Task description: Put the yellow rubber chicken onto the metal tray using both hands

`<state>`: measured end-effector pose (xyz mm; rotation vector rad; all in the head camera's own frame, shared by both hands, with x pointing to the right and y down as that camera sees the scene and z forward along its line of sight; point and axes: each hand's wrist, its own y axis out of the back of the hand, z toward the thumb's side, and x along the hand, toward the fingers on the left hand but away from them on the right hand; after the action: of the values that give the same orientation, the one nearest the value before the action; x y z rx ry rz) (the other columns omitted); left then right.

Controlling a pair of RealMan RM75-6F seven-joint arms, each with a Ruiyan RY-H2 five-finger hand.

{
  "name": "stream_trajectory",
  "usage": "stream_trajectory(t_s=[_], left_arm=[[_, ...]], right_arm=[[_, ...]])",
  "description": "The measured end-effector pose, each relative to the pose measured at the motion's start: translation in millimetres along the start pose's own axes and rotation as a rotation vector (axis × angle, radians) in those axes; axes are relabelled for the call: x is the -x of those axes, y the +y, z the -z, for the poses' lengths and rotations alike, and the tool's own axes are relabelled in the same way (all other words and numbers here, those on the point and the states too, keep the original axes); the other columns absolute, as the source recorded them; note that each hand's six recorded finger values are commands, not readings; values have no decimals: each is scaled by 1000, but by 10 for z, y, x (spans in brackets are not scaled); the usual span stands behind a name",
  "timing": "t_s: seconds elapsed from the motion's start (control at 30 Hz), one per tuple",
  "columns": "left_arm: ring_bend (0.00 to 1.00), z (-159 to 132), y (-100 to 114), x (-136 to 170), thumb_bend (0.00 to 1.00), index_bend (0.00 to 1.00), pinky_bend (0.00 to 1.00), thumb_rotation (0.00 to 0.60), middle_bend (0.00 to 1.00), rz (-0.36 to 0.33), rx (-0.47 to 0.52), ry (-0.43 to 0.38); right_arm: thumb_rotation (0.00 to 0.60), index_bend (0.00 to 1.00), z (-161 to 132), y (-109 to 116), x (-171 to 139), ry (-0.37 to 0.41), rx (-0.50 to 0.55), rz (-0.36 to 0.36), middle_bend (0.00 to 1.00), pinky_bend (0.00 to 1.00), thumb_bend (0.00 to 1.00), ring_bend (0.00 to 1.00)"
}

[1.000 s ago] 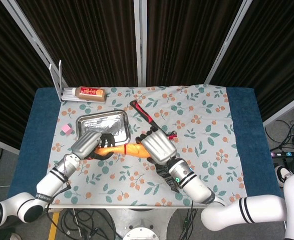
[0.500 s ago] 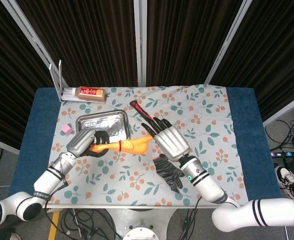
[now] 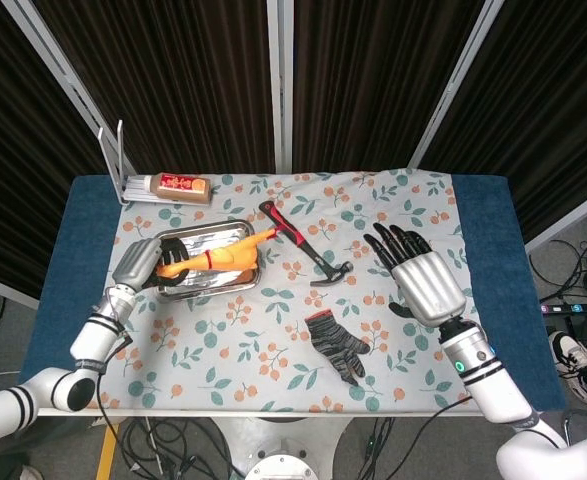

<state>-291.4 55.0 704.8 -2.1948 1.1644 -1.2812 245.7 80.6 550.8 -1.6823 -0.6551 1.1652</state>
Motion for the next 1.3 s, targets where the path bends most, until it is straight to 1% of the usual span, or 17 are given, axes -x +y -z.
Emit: stream_trajectory(t_s=[0.2,0.3,0.33,0.4,0.43,0.5,0.6,0.7,0.77,0.87,0.97,1.07,1.13,1.17,1.2,1.23,1.3], left_arm=[[532,162,-88,-125,606,695,602,600,711,-49,41,48],[442,241,-136,-164,606,647,541,600,641,-60,20,71],[430,262,-156,-175,606,638,535,600,629,-62,14,78],[371,301,-206,-197,593,582,494,600,566,-62,2,97],[326,312,-224,-201,568,532,462,600,514,-56,-5,102],[241,331,-252,-202,483,413,403,600,398,-42,-24,113],[181,342,-288,-190,365,304,355,600,292,-25,-42,125],[146,352,-305,-179,262,243,305,600,227,-18,-56,136],[132,363,-309,-178,208,223,284,600,198,-18,-67,145],[123,371,-305,-175,168,211,276,600,169,-25,-77,157],[118,345,-245,-141,159,204,275,600,157,-48,-68,151],[119,325,-123,-57,159,203,265,600,158,-73,-64,139],[119,323,6,35,159,204,263,600,163,-85,-73,132],[119,328,73,86,159,204,264,600,169,-91,-81,130],[119,341,172,168,160,204,264,600,173,-102,-95,128],[119,356,251,240,159,205,263,600,176,-113,-109,128],[119,413,435,426,159,207,264,600,181,-150,-144,134]], right_arm=[[600,0,227,-40,-132,-50,20,-3,0,154,0,49],[600,0,307,-59,-176,-68,28,-5,0,154,0,49],[600,0,322,-65,-187,-72,31,-5,0,154,0,49],[600,0,351,-79,-210,-79,38,-6,0,154,0,49],[600,0,361,-83,-219,-82,41,-5,0,154,0,49],[600,0,382,-89,-238,-88,48,-2,0,154,0,49],[600,0,412,-95,-259,-95,58,2,0,154,0,49],[600,0,433,-106,-274,-100,67,4,0,154,0,49],[600,0,444,-116,-285,-103,72,3,0,154,0,49],[600,0,468,-128,-312,-110,78,3,0,154,0,48],[600,0,509,-122,-351,-120,82,7,0,154,0,49],[600,0,571,-111,-409,-133,80,11,2,153,0,48],[600,0,602,-110,-445,-134,85,8,41,154,14,47],[600,0,618,-112,-463,-134,90,5,83,155,45,48],[600,1,641,-116,-492,-134,100,3,105,155,69,48],[600,11,662,-122,-517,-135,110,3,132,155,114,50],[600,30,735,-145,-597,-141,132,7,154,156,156,56]])
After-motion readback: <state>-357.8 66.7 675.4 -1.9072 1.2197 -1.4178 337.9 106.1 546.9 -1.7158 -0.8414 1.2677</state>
